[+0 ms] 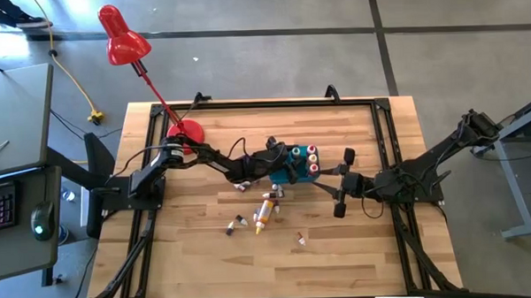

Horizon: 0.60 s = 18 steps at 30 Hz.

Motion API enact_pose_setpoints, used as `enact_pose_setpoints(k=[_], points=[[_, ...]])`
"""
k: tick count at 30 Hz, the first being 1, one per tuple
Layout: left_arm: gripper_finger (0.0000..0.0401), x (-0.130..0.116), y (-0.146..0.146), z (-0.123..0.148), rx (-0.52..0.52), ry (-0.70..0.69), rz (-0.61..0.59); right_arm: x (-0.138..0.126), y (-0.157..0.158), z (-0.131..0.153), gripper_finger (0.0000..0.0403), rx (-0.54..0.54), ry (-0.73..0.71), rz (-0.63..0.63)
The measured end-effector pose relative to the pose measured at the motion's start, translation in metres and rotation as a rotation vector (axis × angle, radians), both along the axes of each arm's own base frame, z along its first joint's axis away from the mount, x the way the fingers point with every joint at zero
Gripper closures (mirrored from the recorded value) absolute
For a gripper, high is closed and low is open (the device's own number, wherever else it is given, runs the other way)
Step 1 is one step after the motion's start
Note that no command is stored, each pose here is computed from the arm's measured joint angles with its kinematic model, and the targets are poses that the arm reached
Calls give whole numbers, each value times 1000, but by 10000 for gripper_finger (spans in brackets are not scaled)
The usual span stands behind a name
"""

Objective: Pick & Place food coloring
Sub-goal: Put the big green food coloring bottle into the blue bin

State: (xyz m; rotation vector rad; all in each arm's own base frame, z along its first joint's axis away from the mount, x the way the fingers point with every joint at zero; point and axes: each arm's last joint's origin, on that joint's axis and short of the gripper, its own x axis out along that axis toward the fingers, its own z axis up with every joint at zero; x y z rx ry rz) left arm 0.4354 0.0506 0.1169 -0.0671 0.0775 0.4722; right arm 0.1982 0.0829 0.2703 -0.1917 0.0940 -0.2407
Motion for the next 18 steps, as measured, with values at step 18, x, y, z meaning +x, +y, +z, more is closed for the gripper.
enact_pose_setpoints(k=[18], points=[[169, -8, -1, 38, -13, 84, -1, 0, 0, 0, 274, -11, 4, 8]])
